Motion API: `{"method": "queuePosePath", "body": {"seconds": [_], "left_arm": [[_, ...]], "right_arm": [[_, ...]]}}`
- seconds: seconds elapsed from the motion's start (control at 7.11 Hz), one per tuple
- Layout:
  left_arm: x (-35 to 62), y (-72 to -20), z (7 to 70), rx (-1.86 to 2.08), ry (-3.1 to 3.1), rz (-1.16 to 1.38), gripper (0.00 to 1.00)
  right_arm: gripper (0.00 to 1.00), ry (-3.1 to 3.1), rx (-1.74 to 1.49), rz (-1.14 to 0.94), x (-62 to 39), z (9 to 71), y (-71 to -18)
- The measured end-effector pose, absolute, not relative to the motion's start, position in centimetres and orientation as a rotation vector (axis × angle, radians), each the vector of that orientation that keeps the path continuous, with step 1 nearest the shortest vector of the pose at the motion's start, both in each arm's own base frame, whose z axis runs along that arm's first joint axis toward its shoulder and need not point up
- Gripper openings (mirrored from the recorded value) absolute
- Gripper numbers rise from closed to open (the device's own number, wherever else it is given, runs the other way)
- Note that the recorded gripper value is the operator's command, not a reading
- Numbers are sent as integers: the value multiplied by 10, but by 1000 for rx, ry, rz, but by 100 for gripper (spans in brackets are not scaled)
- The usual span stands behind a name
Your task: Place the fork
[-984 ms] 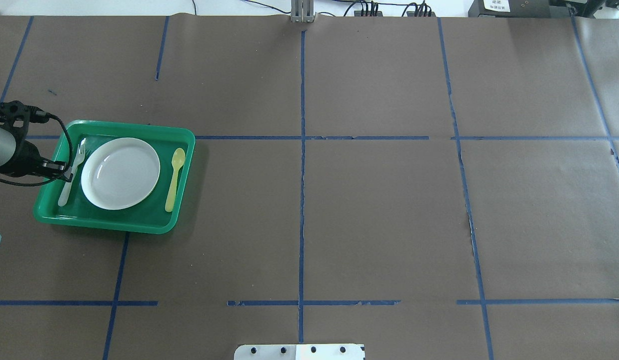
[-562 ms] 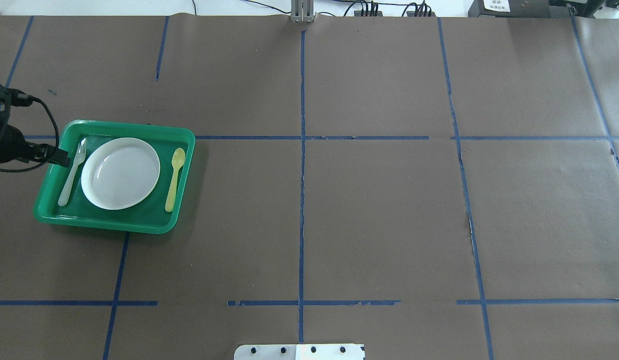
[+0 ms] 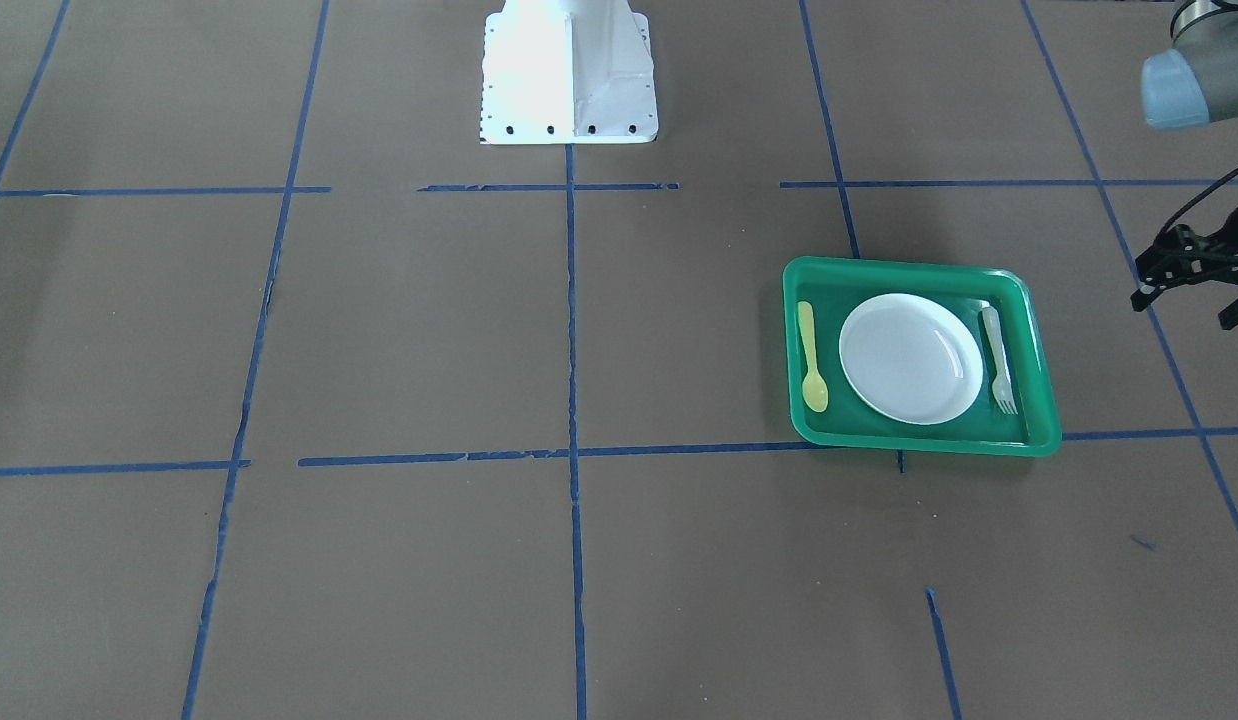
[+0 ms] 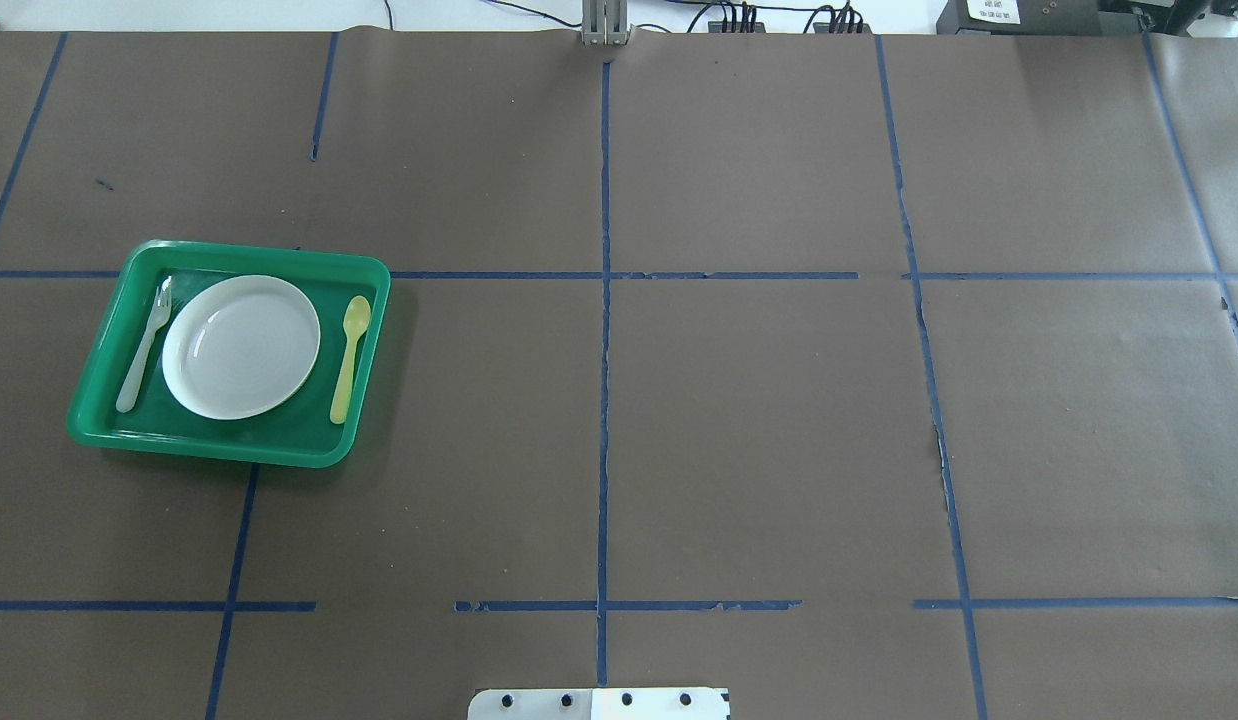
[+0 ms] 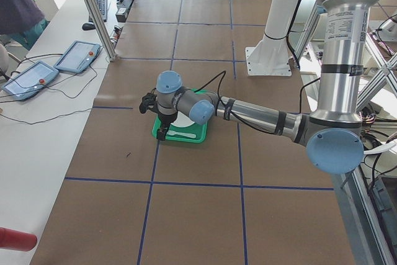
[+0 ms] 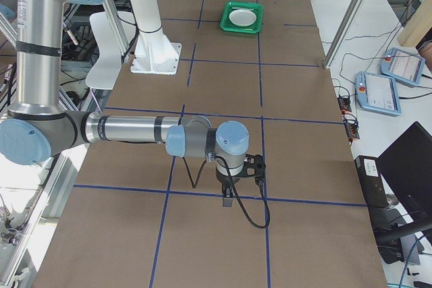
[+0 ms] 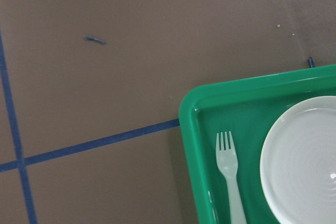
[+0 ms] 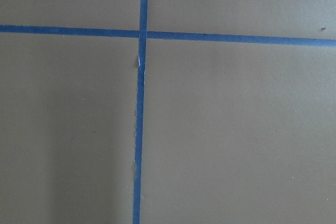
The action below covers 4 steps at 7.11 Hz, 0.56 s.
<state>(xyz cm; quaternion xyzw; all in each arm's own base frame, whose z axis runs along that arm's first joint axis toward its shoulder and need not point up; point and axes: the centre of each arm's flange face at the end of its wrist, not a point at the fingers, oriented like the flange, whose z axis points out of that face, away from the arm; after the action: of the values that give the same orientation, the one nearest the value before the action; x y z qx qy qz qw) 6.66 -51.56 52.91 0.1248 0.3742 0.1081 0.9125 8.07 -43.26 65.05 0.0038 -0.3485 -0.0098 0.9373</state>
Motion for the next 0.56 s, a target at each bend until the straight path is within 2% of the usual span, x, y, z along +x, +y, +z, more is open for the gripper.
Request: {"method": "queuePosePath", "body": {"seconds": [0.56], "left_arm": [[-59,-492,581,165,738,105,100]], "right_arm": [[100,-712,8,-20,81,650,-433]]}}
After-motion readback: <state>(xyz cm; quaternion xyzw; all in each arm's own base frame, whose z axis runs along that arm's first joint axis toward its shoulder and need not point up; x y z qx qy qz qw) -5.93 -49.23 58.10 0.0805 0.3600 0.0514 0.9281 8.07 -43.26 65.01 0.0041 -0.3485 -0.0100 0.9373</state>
